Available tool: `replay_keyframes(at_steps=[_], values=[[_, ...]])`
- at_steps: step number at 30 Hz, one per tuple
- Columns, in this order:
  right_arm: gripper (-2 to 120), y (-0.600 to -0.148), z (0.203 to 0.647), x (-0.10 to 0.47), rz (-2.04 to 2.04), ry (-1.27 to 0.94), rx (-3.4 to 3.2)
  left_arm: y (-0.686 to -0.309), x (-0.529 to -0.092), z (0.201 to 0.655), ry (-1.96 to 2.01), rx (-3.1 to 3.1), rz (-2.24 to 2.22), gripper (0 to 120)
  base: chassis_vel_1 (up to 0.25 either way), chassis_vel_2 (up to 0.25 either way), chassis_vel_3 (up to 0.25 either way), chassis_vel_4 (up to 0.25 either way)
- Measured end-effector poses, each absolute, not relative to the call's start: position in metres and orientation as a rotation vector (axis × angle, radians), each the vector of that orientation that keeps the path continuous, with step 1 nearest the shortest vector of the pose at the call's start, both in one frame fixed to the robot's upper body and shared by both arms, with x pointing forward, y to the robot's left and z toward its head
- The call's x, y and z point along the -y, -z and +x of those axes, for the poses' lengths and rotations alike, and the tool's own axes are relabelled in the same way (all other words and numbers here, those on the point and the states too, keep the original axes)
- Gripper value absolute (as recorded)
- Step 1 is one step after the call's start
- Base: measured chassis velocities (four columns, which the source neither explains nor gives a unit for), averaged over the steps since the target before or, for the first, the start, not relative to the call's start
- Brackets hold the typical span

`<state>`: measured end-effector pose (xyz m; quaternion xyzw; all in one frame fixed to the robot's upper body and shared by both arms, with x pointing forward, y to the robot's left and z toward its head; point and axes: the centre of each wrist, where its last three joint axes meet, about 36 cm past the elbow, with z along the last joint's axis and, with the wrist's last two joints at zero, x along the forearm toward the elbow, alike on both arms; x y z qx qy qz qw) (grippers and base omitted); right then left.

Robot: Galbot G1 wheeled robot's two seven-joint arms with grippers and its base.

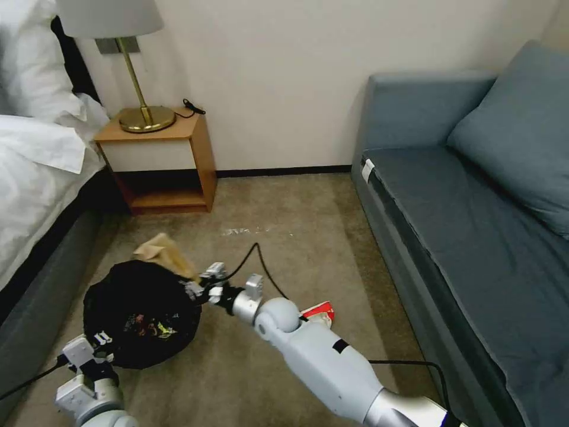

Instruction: Pick up the trash bin, then pick up the garbage on the floor and place it into the trash bin.

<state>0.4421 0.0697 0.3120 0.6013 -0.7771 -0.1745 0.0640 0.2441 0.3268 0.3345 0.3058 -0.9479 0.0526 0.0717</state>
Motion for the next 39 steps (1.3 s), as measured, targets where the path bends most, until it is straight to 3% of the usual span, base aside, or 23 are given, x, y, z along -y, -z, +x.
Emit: replay_keyframes(at_steps=[7,20,25,27,31,39], values=[[5,-0.293,0.404,-0.092,1.886,0.455,2.242,-0.34,-0.32,0.24,-0.17,2.851,0.929,3,0.0,0.0,0.0,0.0],[5,-0.26,0.422,-0.078,1.655,0.268,2.41,-0.349,-0.31,0.224,-0.18,2.86,0.946,3,0.0,0.0,0.0,0.0],[22,-0.258,0.419,-0.078,1.648,0.227,2.44,-0.351,-0.31,0.222,-0.172,2.863,0.944,3,0.0,0.0,0.0,0.0],[24,-0.258,0.419,-0.078,1.648,0.224,2.444,-0.351,-0.31,0.221,-0.17,2.863,0.944,3,0.0,0.0,0.0,0.0],[45,-0.26,0.415,-0.079,1.648,0.235,2.455,-0.351,-0.309,0.221,-0.162,2.864,0.944,3,0.0,0.0,0.0,0.0],[71,-0.263,0.411,-0.072,1.656,0.246,2.464,-0.344,-0.309,0.221,-0.153,2.855,0.953,3,0.0,0.0,0.0,0.0]])
